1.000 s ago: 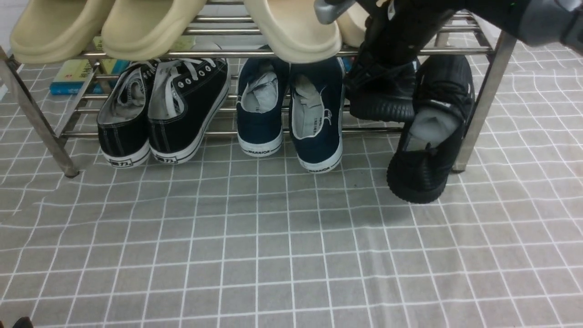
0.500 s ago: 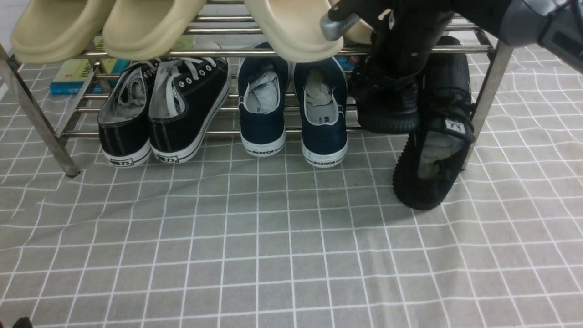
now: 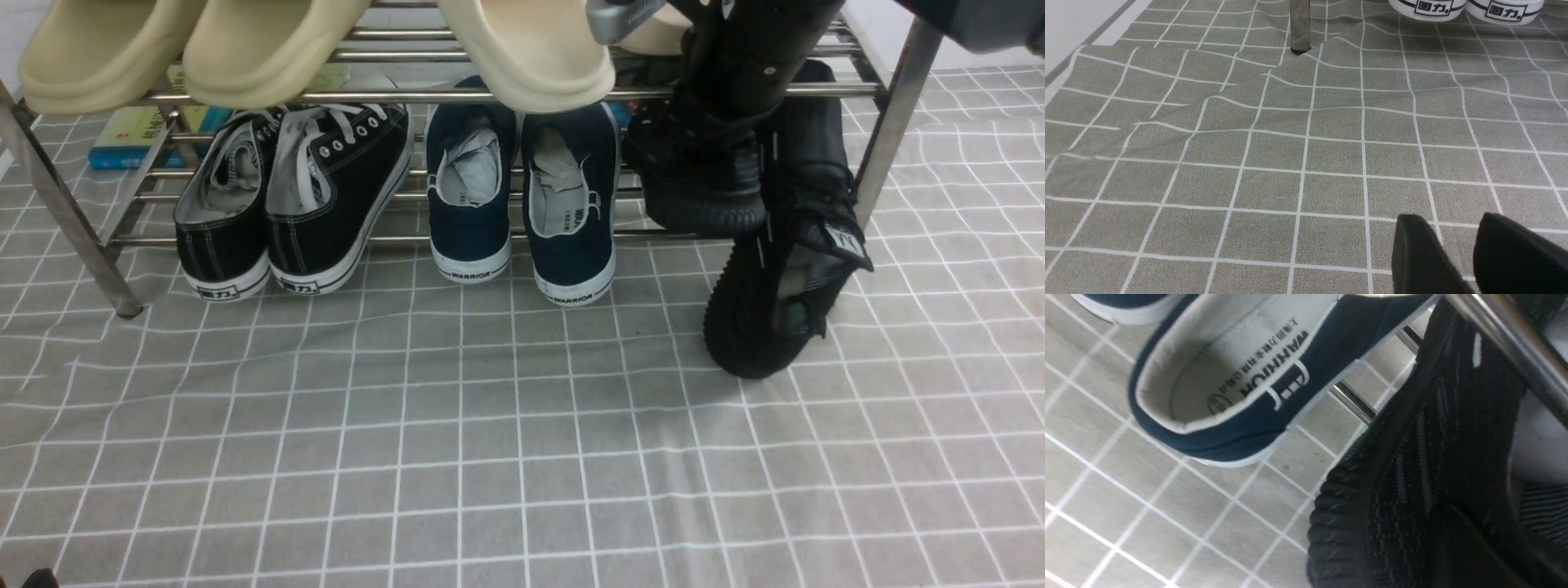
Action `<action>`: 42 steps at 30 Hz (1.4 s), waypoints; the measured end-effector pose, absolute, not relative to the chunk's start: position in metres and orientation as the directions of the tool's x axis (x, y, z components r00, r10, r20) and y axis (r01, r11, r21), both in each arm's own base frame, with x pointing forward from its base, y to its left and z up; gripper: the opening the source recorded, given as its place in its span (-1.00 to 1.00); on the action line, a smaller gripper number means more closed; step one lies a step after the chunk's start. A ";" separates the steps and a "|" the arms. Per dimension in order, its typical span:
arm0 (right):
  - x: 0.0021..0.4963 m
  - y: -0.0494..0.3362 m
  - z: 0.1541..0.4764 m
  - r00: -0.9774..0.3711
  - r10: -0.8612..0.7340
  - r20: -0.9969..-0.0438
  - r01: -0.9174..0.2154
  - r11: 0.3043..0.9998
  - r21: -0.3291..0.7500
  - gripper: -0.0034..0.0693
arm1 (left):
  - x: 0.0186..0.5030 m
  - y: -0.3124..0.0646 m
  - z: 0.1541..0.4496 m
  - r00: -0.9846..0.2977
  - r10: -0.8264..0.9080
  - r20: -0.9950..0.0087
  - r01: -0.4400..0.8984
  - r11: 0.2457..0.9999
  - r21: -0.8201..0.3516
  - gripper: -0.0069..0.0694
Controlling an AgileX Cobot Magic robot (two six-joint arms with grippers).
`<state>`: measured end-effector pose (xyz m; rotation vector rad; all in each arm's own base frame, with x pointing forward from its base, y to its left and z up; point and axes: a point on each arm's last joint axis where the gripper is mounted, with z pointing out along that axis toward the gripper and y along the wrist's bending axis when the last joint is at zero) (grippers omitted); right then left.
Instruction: Take the shoes off the shelf with your hand from the grey coffee tablecloth.
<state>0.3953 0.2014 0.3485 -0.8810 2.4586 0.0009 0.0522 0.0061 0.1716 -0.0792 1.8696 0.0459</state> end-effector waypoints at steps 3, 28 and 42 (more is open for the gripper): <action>0.393 0.201 0.348 -0.666 -0.574 -0.476 -0.584 0.799 -0.146 -0.78 | 0.052 0.006 0.172 -0.294 -0.031 -0.955 -0.078 0.997 -0.009 -0.19; 0.359 0.191 0.298 -0.878 -0.370 -0.303 -0.401 0.915 0.046 -0.79 | 0.052 0.006 0.172 -0.294 -0.030 -0.955 -0.078 0.997 -0.008 -0.19; 0.311 0.184 0.318 -0.919 -0.286 -0.270 -0.334 0.931 0.149 -0.79 | 0.052 0.007 0.172 -0.294 -0.013 -0.956 -0.080 0.997 0.011 -0.19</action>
